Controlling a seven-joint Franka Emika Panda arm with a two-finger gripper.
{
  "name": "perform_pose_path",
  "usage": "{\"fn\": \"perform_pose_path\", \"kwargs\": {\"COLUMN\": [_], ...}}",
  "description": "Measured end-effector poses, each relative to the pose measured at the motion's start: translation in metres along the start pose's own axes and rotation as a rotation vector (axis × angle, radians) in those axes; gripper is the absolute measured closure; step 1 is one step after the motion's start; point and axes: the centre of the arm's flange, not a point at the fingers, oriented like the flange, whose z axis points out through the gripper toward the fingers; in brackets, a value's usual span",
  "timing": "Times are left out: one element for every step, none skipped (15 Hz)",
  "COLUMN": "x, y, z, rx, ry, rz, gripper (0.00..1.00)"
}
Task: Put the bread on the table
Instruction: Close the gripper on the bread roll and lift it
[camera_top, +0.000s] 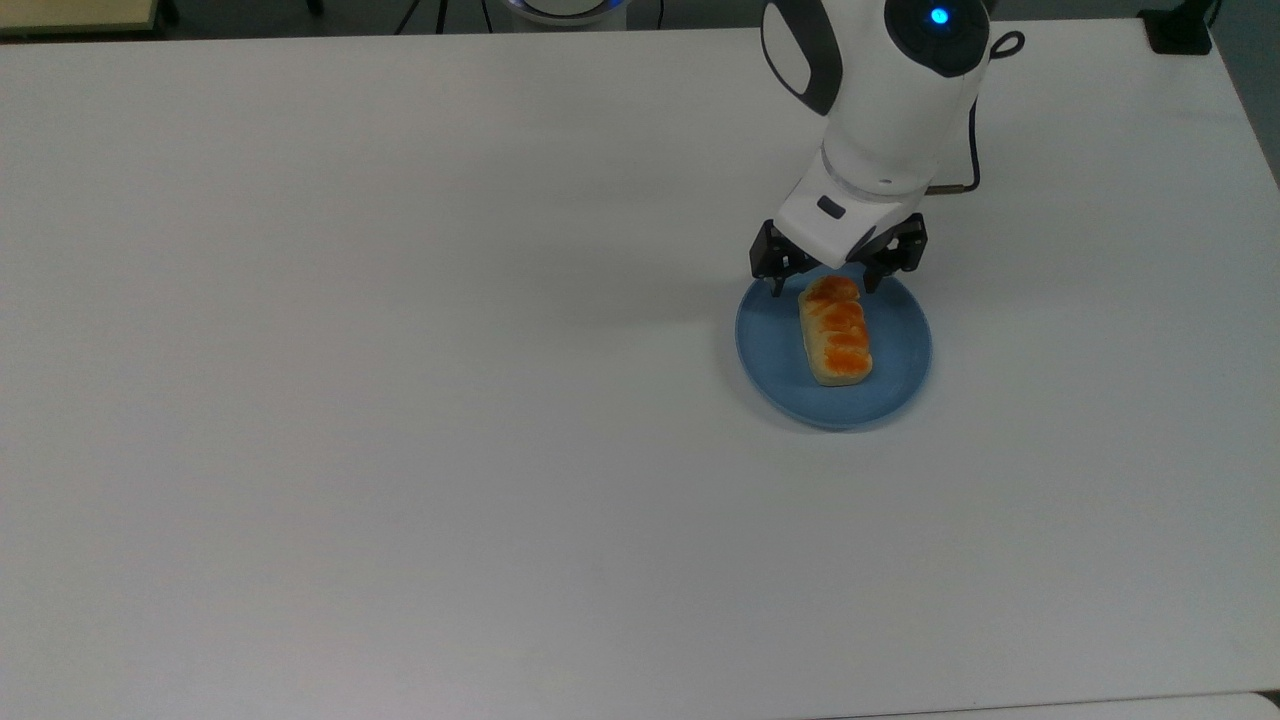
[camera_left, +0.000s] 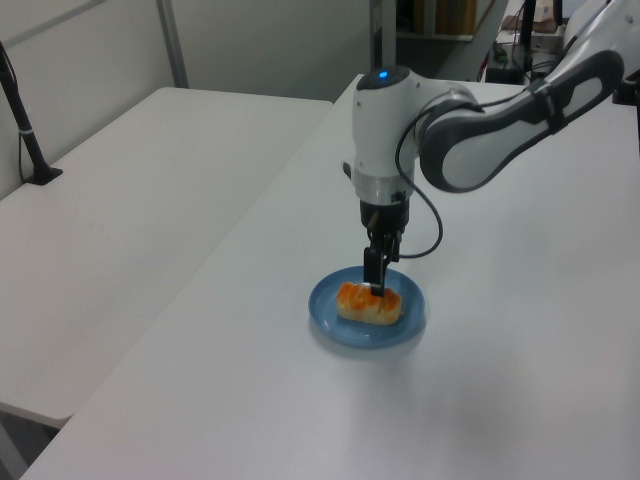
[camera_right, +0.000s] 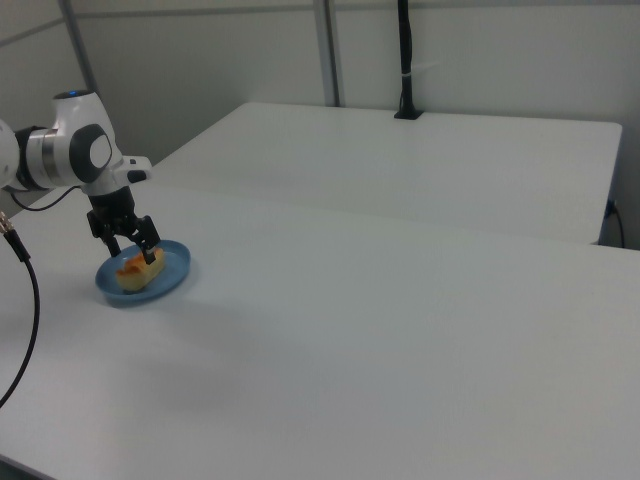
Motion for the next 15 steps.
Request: {"fn": "perform_pose_path", "kwargs": {"x": [0.001,0.002,0.002,0.002,0.002,0.002,0.003,0.004,0.006,0.007,0.008,0.008,0.008,0.008,0.008], "y": [-0.003,-0.006,-0.01,-0.012,-0.013,-0.014,-0.014,-0.014,-0.015,-0.016,-0.017,-0.017,-0.017,-0.018,-0.02], "z": [0.005,0.01,0.014,0.018,0.021,0.024,0.027,0.029,0.031,0.034,0.037,0.041,0.045,0.046,0.045], "rx": [-0.004,-0.006,-0.009,-0.014,-0.017,-0.019,-0.019,-0.016,-0.009,-0.005,-0.003,-0.003,-0.006,-0.007,-0.007], "ry": [0.007,0.016,0.023,0.026,0.024,0.021,0.02,0.026,0.038,0.046,0.048,0.049,0.048,0.048,0.049], "rz": [0.006,0.01,0.015,0.018,0.02,0.02,0.02,0.019,0.019,0.019,0.023,0.026,0.031,0.032,0.031], "gripper": [0.0,0.0,0.0,0.0,0.0,0.0,0.0,0.0,0.0,0.01,0.07,0.07,0.16,0.28,0.4]}}
